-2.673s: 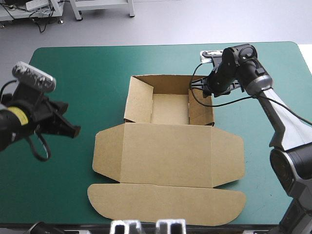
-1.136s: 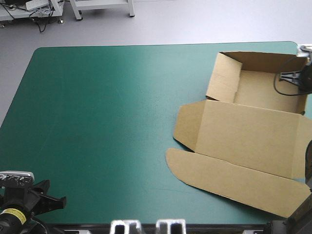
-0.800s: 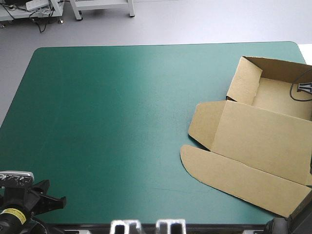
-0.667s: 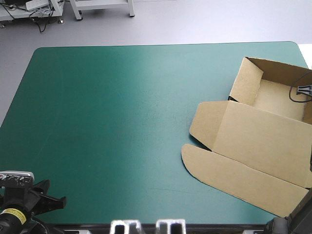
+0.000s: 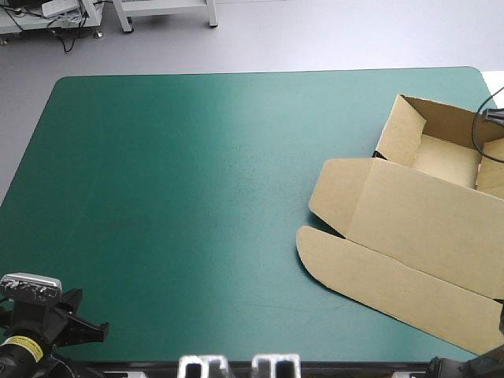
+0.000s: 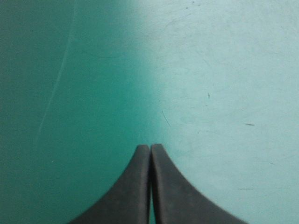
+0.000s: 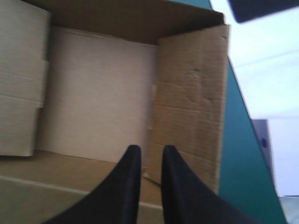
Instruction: Fold the box
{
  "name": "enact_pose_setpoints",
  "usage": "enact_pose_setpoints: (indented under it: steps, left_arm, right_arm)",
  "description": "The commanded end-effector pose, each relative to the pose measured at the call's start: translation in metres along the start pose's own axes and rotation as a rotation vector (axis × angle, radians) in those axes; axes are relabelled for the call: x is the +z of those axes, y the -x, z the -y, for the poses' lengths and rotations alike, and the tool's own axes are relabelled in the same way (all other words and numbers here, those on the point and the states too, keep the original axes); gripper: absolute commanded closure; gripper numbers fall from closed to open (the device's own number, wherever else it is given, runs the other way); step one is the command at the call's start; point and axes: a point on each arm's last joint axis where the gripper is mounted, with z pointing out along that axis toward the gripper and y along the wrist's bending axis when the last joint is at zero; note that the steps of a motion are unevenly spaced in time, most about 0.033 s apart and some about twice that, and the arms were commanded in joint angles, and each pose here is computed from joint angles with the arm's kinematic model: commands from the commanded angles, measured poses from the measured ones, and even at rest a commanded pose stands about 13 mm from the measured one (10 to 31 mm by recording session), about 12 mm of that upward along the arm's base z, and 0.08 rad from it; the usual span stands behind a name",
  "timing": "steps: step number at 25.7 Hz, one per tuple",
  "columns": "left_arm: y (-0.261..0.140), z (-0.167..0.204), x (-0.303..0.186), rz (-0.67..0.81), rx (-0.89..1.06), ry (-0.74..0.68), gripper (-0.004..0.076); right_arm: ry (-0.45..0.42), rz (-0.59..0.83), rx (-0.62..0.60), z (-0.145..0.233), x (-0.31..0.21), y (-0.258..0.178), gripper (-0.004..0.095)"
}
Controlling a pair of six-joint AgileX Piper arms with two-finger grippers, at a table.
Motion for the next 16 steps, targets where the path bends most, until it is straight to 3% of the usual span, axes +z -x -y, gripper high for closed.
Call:
enact_pose_setpoints:
  steps: [1, 6, 16]
  left_arm:
    - [0.011, 0.005, -0.004, 0.073, 0.074, -0.063, 0.0734]
    - [0.012, 0.012, -0.004, 0.082, 0.145, -0.133, 0.0734]
    - [0.012, 0.012, -0.005, 0.084, 0.154, -0.136, 0.0734]
  right_arm:
    - [0.113, 0.151, -0.053, -0.032, -0.069, -0.021, 0.0913]
    - [0.178, 0.156, -0.144, -0.066, -0.104, -0.099, 0.0913]
    - [0.205, 0.124, -0.172, -0.076, -0.081, -0.228, 0.0913]
